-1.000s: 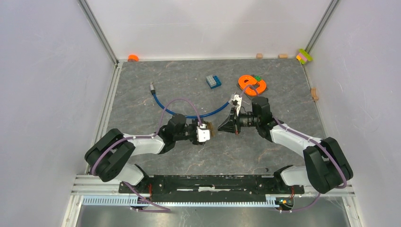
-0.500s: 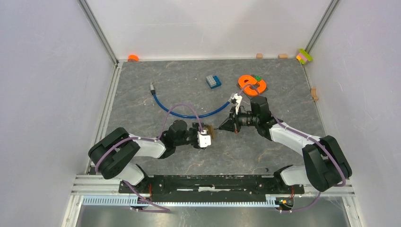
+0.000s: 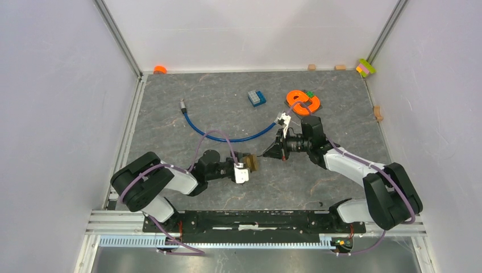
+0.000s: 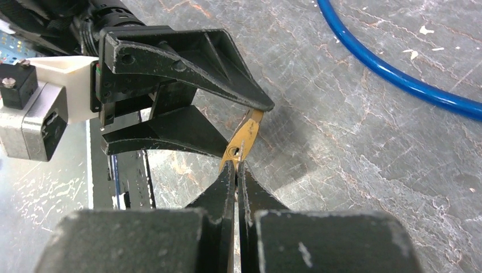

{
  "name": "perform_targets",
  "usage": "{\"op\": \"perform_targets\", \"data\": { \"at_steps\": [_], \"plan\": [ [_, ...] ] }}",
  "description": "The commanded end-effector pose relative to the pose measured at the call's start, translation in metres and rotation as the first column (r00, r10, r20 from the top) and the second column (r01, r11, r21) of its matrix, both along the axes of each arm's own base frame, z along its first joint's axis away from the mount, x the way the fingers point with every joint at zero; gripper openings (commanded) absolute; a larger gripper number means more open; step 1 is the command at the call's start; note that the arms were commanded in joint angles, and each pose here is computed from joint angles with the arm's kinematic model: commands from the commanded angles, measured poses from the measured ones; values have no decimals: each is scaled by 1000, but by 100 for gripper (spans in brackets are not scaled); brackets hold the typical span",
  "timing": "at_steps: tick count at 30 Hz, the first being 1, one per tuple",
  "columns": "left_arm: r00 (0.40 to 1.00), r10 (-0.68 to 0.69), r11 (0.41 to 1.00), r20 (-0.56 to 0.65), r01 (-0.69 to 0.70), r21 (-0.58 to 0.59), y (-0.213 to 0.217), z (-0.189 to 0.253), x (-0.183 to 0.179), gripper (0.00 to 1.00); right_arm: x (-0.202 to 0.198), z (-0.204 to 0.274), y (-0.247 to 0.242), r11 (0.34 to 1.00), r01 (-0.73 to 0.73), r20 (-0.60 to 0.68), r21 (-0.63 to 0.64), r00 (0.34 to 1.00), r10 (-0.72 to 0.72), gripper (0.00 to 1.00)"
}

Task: Unlock with the key

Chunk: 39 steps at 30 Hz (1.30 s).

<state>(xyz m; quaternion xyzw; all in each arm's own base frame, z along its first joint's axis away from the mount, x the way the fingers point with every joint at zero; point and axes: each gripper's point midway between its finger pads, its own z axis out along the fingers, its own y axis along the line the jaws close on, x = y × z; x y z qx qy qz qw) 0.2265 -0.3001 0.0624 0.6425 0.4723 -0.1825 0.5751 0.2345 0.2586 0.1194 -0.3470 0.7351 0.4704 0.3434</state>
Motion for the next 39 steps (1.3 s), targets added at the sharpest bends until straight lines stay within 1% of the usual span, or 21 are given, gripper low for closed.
{"op": "perform_targets", "data": {
  "at_steps": [1, 6, 9, 10, 11, 12, 14, 16, 18, 20, 23, 24, 29, 32, 36, 39],
  "plan": [
    [978, -133, 972, 162, 161, -174, -21, 54, -16, 2, -9, 19, 3, 995, -82, 99, 49, 992, 77, 0],
    [970, -206, 954, 129, 229, -195, -23, 55, -32, 2, -16, 19, -2, 987, -162, 247, -5, 956, 158, 0],
    [966, -242, 943, 95, 257, -213, -23, 56, -39, 2, -18, 19, -9, 975, -209, 368, -73, 903, 221, 0],
    [965, -253, 939, 74, 264, -221, -23, 57, -40, 2, -17, 20, -10, 967, -233, 425, -105, 868, 255, 0],
    [962, -270, 934, 43, 273, -230, -23, 58, -41, 2, -20, 17, -13, 956, -253, 440, -147, 849, 292, 0],
    [956, -295, 928, 8, 288, -235, -23, 59, -43, 2, -19, 19, -15, 943, -277, 492, -186, 804, 333, 0],
    [945, -323, 922, -55, 302, -243, -23, 60, -45, 2, -23, 20, -20, 912, -315, 552, -263, 727, 410, 0],
    [931, -345, 921, -121, 311, -233, -21, 57, -46, 2, -25, 24, -22, 879, -337, 622, -338, 620, 478, 0],
    [912, -362, 923, -190, 322, -212, -21, 56, -44, 2, -25, 29, -22, 866, -333, 661, -374, 559, 500, 0],
    [886, -380, 924, -265, 349, -160, -20, 50, -45, 2, -28, 34, -20, 852, -344, 691, -394, 500, 522, 0],
    [848, -403, 911, -344, 408, -61, -15, 39, -52, 2, -32, 37, -14, 829, -347, 714, -439, 425, 556, 0],
    [836, -408, 906, -368, 422, -46, -13, 36, -55, 2, -33, 38, -13, 821, -343, 720, -457, 400, 568, 0],
    [788, -456, 866, -414, 499, -4, -6, 36, -67, 2, -42, 34, -7, 776, -336, 721, -534, 299, 626, 0],
    [759, -491, 839, -428, 544, 3, -4, 37, -73, 2, -46, 30, -5, 753, -323, 714, -573, 254, 652, 0],
    [702, -518, 802, -489, 597, 8, 1, 35, -80, 2, -52, 29, -3, 741, -315, 718, -593, 209, 664, 0],
    [687, -519, 791, -509, 611, 17, 1, 35, -80, 2, -58, 28, -1, 734, -305, 721, -607, 178, 670, 0]
  ]
}}
